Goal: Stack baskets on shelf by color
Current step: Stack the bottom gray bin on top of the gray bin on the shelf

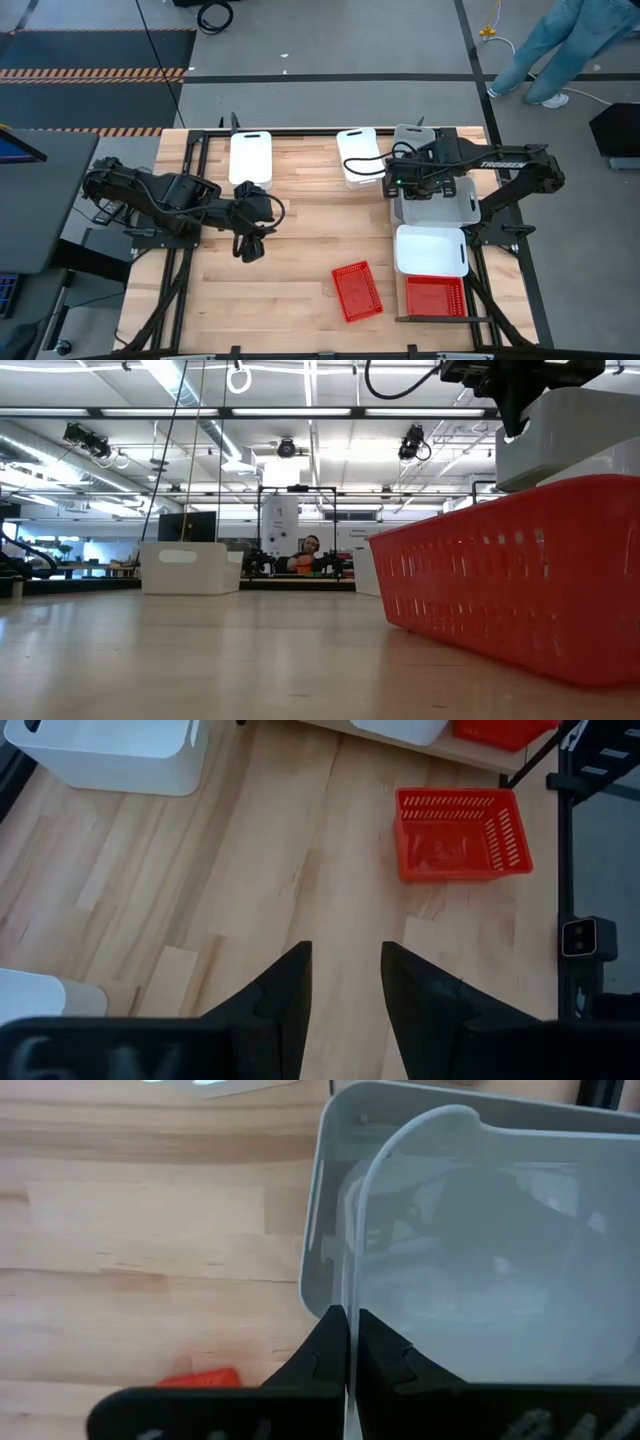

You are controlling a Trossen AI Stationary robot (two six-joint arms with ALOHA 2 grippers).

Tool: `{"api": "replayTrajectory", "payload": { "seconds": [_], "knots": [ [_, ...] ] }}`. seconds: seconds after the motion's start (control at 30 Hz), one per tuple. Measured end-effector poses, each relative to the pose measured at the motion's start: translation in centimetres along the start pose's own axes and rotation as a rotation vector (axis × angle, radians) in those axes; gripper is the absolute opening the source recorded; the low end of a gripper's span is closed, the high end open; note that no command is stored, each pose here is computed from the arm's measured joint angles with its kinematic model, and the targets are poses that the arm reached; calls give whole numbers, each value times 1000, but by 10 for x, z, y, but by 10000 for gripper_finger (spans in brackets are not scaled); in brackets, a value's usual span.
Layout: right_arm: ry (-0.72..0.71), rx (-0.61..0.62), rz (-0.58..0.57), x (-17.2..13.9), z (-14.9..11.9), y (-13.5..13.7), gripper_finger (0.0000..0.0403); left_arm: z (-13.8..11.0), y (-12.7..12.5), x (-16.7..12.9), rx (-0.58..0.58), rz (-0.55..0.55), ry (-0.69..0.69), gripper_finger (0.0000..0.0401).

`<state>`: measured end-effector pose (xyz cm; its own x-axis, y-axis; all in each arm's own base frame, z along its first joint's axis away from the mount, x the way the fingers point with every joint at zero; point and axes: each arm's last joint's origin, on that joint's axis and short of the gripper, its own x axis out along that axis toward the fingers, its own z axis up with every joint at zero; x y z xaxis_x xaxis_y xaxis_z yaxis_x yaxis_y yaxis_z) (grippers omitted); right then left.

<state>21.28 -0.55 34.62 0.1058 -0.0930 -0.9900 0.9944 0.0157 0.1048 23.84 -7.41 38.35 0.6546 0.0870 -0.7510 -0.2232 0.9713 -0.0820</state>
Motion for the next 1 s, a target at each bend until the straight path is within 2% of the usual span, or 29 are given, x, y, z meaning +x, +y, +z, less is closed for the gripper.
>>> {"api": "replayTrajectory", "payload": {
  "seconds": [0.37, 0.7, 0.83, 1.0],
  "knots": [
    [25, -12, 50, 0, 7, 4, 9, 1, 0, 0, -5, -4, -9, 128],
    [6, 1, 10, 2, 16, 1, 12, 1, 0, 0, -4, -3, -8, 128],
    [-3, 9, -12, 6, 19, -1, 27, 1, 0, 0, -4, -3, -7, 128],
    [4, 8, -46, 15, 20, -2, 68, 1, 0, 0, -4, -3, -7, 128]
  ]
}}
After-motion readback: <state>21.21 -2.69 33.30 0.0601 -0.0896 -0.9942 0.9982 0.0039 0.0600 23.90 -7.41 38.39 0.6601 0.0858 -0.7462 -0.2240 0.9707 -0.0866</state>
